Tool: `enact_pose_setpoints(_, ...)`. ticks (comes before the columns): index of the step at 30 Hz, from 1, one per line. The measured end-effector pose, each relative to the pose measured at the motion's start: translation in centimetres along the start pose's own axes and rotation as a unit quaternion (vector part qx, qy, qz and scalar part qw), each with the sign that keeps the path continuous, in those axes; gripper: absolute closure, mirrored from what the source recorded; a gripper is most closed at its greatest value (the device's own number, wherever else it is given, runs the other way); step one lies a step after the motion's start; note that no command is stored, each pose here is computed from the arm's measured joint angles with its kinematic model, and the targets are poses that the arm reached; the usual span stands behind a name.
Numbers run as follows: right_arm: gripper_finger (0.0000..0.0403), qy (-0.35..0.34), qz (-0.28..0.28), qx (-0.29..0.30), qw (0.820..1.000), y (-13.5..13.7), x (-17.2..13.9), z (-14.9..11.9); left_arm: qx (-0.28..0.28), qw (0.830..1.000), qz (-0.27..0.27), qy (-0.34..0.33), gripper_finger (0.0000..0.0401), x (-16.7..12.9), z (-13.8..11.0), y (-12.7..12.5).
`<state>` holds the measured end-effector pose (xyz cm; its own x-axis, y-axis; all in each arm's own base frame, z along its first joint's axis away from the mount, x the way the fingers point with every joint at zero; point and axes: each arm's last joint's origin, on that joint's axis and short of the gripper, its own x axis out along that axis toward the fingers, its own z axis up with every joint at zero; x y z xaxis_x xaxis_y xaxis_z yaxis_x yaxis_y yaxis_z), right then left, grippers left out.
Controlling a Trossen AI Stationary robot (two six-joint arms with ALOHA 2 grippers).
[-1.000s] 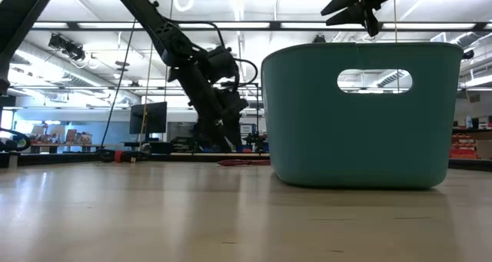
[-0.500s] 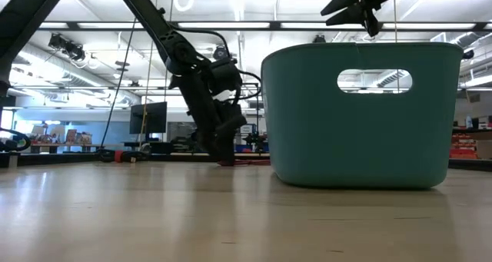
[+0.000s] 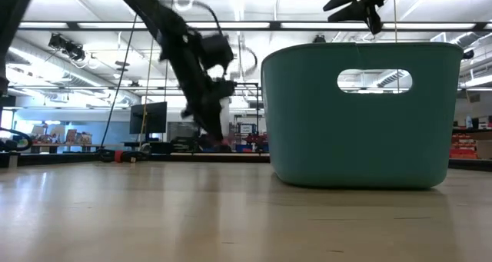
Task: Pick and place USB-C Cables
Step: Put the light red USB cable into the light green bin
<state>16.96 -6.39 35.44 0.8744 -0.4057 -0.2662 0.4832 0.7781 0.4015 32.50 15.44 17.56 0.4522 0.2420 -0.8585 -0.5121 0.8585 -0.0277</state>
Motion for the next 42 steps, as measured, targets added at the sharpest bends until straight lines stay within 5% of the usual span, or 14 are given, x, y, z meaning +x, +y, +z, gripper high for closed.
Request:
enact_pose_setpoints(5, 0.0273, -0.010, 0.003, 0.001, 1.000, 0.0, -0.6, 0.2, 0.038, 0.999, -0.021, -0.033, 0.0391, -4.9, 0.5, -0.5)
enact_pose_setpoints(11, 0.0273, -0.020, -0.014, 0.006, 1.000, -0.1, -0.7, 0.3, 0.061, 0.978, -0.159, -0.122, 0.0391, -9.3, 1.5, -2.5)
enact_pose_setpoints(17, 0.0273, -0.021, -0.021, 0.018, 0.999, -0.1, -0.4, 0.2, 0.093, 0.935, -0.274, -0.205, 0.0391, -10.9, 3.3, -7.3)
enact_pose_setpoints(21, 0.0273, -0.023, -0.017, 0.041, 0.999, -0.1, -0.7, 0.3, 0.109, 0.928, -0.302, -0.191, 0.0391, -10.6, 3.6, -10.5)
enact_pose_setpoints(28, 0.0273, -0.036, 0.000, 0.031, 0.999, 0.2, -2.7, 0.4, 0.106, 0.935, -0.320, -0.114, 0.0391, -8.8, 2.2, -14.0)
enact_pose_setpoints(36, 0.0273, -0.037, -0.005, -0.025, 0.999, -0.2, -4.7, 0.2, 0.004, 0.949, -0.308, -0.071, 0.0391, -6.3, 2.1, -16.5)
enact_pose_setpoints(42, 0.0273, 0.008, -0.001, -0.036, 0.999, -0.7, -6.2, -0.8, -0.013, 0.969, -0.246, 0.025, 0.0391, -5.1, 3.7, -17.9)
